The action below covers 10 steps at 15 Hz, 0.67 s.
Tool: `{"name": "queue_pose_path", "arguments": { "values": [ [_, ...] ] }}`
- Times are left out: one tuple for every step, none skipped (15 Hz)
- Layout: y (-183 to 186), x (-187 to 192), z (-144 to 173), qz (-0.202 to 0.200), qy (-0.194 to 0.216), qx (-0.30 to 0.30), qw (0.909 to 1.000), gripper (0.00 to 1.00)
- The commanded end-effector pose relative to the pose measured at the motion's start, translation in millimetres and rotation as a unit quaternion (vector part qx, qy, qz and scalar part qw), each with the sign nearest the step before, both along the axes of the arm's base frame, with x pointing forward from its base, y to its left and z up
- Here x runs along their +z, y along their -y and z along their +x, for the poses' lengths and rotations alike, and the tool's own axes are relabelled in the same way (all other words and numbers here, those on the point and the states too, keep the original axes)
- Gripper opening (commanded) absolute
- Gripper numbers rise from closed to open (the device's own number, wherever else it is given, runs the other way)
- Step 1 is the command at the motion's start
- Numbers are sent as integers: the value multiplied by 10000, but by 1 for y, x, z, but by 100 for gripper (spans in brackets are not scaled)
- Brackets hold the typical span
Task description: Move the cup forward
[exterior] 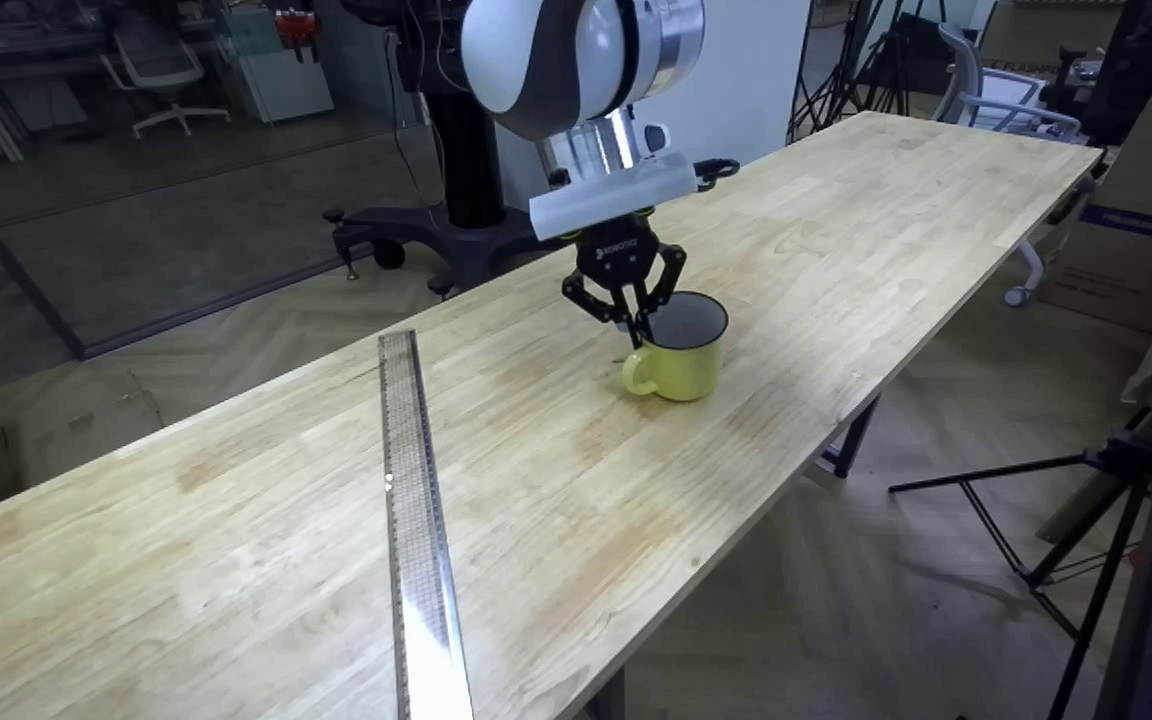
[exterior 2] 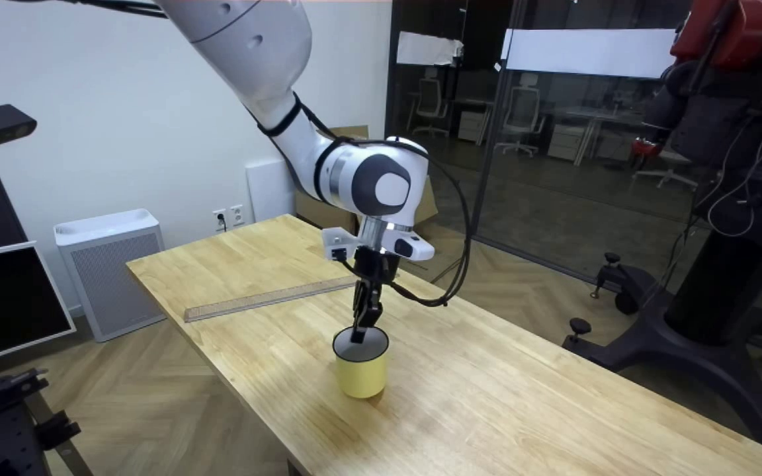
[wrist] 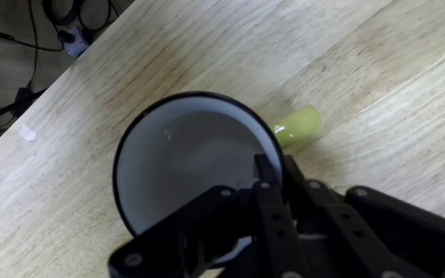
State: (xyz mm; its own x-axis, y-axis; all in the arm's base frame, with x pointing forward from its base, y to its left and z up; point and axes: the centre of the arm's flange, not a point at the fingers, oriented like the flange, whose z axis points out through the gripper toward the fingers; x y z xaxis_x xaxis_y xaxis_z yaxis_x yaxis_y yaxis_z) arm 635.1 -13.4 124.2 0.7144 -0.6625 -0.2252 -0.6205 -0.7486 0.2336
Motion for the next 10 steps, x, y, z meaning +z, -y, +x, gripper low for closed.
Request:
{"name": "queue_pose_path", "arguments": {
  "values": [
    [-6, -1, -41, 124, -34, -381, 9992, 3],
    [-4, 0, -45, 263, -91, -414, 9988, 3],
    [-3, 1, -49, 400, -151, -460, 9980, 3],
    [-1, 1, -52, 513, -196, -520, 9971, 3],
    [0, 1, -55, 624, -236, -577, 9961, 3],
    [2, 1, -58, 692, -250, -630, 9953, 3],
    [4, 1, -61, 720, -228, -694, 9947, 3],
    [6, 0, -62, 738, -195, -734, 9944, 3],
    [9, 1, -64, 775, -161, -763, 9939, 3],
    [10, 1, -65, 797, -138, -800, 9935, 3]
  ]
}}
